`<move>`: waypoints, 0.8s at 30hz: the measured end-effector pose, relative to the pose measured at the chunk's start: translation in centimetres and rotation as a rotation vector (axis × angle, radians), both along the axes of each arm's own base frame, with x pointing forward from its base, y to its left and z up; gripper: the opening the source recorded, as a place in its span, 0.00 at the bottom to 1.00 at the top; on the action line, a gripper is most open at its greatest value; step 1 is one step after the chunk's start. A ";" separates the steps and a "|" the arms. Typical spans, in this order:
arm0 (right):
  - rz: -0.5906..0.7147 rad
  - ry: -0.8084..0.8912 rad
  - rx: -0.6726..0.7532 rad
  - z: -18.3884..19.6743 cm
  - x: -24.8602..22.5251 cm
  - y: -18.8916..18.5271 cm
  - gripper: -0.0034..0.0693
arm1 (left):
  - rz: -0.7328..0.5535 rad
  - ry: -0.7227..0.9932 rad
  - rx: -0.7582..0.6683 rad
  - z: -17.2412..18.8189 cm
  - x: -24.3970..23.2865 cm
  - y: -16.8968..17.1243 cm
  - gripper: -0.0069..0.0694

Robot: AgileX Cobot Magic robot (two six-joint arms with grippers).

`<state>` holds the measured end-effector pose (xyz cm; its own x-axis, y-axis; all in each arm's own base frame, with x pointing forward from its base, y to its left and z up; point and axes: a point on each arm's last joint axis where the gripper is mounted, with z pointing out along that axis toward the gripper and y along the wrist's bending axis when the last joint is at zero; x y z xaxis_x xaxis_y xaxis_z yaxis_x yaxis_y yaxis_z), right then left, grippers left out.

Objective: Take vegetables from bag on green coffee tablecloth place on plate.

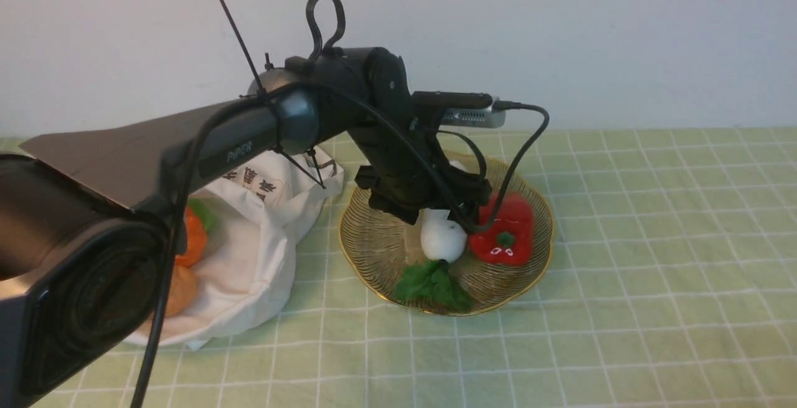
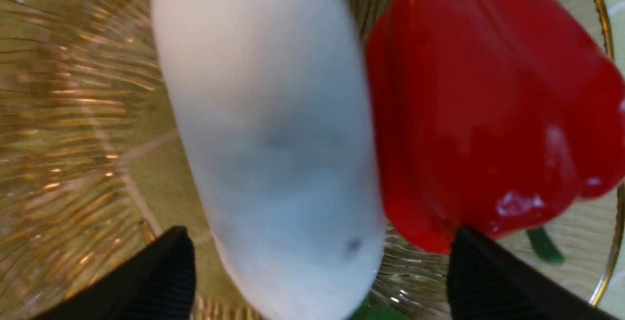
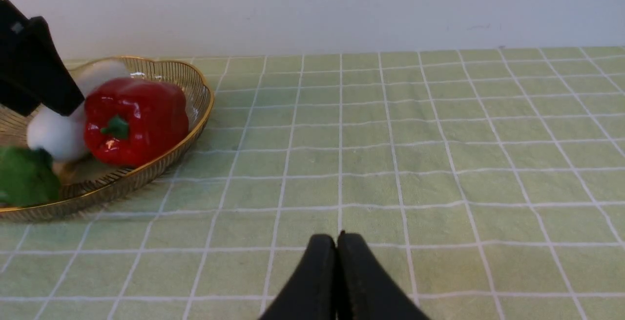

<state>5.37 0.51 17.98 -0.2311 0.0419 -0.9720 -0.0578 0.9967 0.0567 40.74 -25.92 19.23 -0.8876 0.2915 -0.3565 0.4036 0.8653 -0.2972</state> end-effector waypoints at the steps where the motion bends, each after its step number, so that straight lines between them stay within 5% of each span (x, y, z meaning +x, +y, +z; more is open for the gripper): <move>1: 0.000 0.000 0.000 0.0 0.0 0.0 0.03 | -0.002 0.000 -0.005 0.1 0.0 0.0 0.97; 8: 0.000 0.000 0.000 0.0 0.0 0.0 0.03 | -0.063 -0.014 -0.004 3.8 -0.2 -0.1 0.93; 12: 0.000 0.000 0.000 0.0 0.0 0.0 0.03 | -0.106 -0.075 0.028 8.7 -0.8 0.6 0.77; 18: 0.000 0.000 0.000 0.0 0.0 0.0 0.03 | -0.133 -0.286 0.087 18.1 -3.4 3.3 0.22; 24: 0.000 0.000 0.000 0.0 0.0 0.0 0.03 | -0.139 -0.374 0.079 23.2 -8.6 6.4 0.09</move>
<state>5.37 0.51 17.98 -0.2311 0.0419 -0.9720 -0.0578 0.9967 0.0567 32.16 -19.48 42.43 -0.6513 0.4385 -0.6192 0.5857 0.8094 -0.0428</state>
